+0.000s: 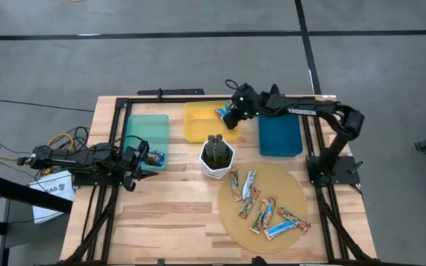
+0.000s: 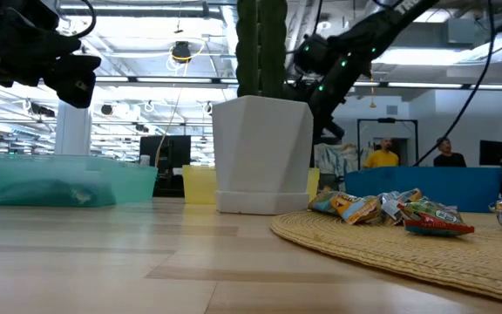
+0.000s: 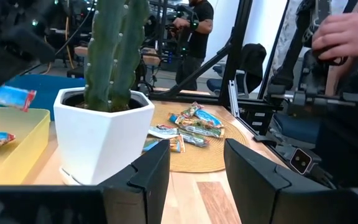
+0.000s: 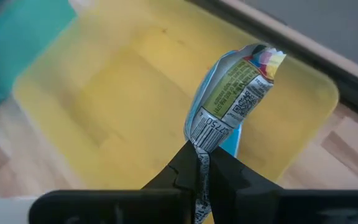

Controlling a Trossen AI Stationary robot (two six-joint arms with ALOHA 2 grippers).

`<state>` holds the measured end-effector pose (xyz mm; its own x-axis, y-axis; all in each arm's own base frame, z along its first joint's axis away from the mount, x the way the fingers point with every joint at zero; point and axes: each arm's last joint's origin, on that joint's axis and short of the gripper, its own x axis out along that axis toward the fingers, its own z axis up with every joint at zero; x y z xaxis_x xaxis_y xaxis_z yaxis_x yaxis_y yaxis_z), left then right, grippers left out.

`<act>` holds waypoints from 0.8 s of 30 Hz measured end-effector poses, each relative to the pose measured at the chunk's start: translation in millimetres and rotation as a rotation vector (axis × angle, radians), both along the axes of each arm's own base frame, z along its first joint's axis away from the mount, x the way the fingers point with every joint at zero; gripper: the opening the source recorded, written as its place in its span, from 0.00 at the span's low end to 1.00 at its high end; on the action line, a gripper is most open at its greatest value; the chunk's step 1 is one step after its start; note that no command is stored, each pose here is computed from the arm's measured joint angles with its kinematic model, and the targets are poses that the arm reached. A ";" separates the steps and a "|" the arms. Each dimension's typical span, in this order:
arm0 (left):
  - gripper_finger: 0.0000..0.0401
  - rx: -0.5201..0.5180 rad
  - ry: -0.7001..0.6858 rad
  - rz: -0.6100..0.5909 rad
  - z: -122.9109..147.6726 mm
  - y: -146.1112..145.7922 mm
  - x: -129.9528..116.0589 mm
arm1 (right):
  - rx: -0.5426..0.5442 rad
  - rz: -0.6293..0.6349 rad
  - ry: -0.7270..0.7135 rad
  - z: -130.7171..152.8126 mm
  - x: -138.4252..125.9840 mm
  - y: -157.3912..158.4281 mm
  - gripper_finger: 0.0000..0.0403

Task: Pick and place Granola Bars by type
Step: Put the red granola bar into the yellow bin

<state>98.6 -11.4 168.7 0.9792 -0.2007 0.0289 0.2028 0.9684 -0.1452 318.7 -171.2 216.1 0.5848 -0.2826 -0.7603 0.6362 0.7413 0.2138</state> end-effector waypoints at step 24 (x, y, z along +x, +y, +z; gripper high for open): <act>0.36 0.000 0.000 0.003 0.0 0.1 0.0 | 0.067 0.092 -0.020 -6.0 2.8 -0.4 0.33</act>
